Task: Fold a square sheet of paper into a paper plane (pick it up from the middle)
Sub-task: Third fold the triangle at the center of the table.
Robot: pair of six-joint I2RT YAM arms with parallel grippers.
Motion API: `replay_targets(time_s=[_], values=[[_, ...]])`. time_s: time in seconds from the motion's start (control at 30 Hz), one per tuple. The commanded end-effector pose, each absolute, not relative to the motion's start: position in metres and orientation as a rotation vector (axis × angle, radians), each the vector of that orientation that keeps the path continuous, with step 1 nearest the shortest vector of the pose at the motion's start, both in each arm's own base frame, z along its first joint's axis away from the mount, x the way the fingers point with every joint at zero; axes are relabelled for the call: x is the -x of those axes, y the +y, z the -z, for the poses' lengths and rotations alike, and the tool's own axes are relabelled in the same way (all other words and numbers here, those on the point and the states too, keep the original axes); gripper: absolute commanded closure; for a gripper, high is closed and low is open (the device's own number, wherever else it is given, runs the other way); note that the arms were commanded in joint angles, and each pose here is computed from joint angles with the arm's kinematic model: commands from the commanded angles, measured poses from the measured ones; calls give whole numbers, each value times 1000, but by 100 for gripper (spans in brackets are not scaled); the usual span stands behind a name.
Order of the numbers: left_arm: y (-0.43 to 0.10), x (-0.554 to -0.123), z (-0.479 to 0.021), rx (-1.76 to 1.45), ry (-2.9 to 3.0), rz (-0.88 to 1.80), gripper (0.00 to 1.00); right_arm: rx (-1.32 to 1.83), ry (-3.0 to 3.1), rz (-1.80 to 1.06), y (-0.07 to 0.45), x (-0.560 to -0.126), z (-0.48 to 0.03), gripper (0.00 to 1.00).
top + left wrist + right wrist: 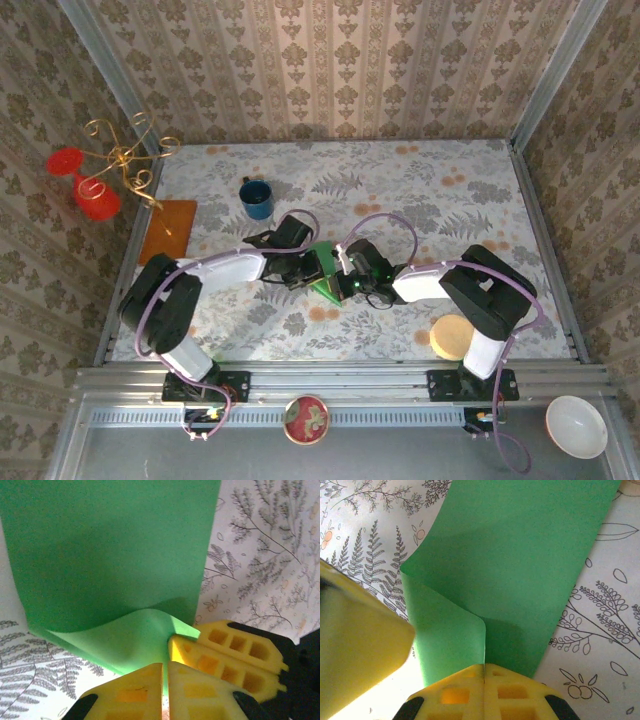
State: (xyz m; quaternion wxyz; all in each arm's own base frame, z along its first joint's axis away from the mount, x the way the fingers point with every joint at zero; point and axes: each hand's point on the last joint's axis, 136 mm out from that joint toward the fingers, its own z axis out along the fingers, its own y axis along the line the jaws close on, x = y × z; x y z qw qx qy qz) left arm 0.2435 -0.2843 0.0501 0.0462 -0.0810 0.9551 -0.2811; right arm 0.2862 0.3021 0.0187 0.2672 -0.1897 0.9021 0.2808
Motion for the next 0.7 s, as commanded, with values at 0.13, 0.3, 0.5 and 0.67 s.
replay_targets(time_s=[0.13, 0.3, 0.5, 0.67], values=[[-284, -243, -36, 332, 2958, 817, 92, 489, 2571, -699, 286, -274, 10, 100], [-274, -238, -29, 382, 2977, 759, 92, 485, 2574, -699, 285, -274, 10, 100], [-268, -234, -23, 410, 2989, 725, 93, 485, 2583, -700, 286, -275, 11, 100], [-264, -232, -20, 426, 2999, 700, 93, 483, 2586, -699, 285, -275, 12, 100]])
